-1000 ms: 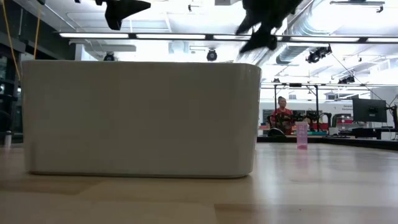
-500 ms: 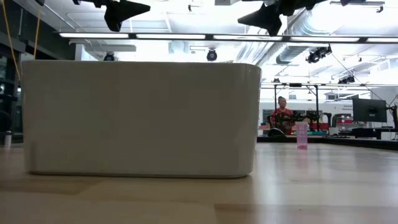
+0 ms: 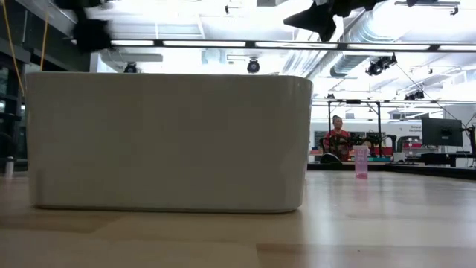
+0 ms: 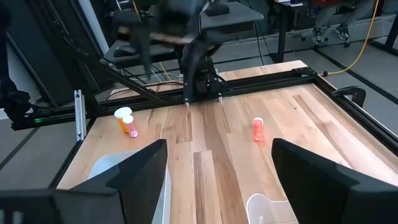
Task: Pick and place medicine bottles into bin by pill shape (circle, oval)
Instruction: Put the orange pill bottle into the transparent bin
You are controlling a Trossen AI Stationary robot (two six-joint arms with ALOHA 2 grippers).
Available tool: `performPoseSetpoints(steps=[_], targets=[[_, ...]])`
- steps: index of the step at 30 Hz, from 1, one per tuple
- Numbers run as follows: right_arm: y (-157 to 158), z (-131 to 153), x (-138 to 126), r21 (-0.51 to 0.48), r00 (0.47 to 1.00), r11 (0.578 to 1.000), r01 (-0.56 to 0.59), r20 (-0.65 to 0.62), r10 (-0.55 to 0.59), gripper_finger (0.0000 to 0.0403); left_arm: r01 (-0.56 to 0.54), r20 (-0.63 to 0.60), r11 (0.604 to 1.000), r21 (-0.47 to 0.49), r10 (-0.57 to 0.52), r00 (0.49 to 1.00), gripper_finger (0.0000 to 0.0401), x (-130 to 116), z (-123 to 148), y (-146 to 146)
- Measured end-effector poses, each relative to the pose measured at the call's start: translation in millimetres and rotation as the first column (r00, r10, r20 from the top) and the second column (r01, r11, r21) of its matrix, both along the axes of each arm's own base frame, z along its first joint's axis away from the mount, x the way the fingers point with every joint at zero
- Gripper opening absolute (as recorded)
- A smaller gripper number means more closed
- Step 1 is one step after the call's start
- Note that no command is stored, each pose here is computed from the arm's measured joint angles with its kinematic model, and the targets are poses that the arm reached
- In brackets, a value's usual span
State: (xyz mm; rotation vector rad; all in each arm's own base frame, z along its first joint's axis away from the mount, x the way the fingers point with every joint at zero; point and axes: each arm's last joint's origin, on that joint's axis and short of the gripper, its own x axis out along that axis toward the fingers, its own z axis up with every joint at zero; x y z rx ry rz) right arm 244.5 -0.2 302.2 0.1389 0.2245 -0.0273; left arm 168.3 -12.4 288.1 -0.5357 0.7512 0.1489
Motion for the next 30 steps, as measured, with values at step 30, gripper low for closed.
performPoseSetpoints(steps=[30], targets=[[0, -12, -3, -0.010, 0.992, 1.000, 0.005, -0.130, -0.006, 0.0282, 0.094, -0.584, 0.995, 0.042, -0.052, 0.810, 0.0310, -46, -99, -184]])
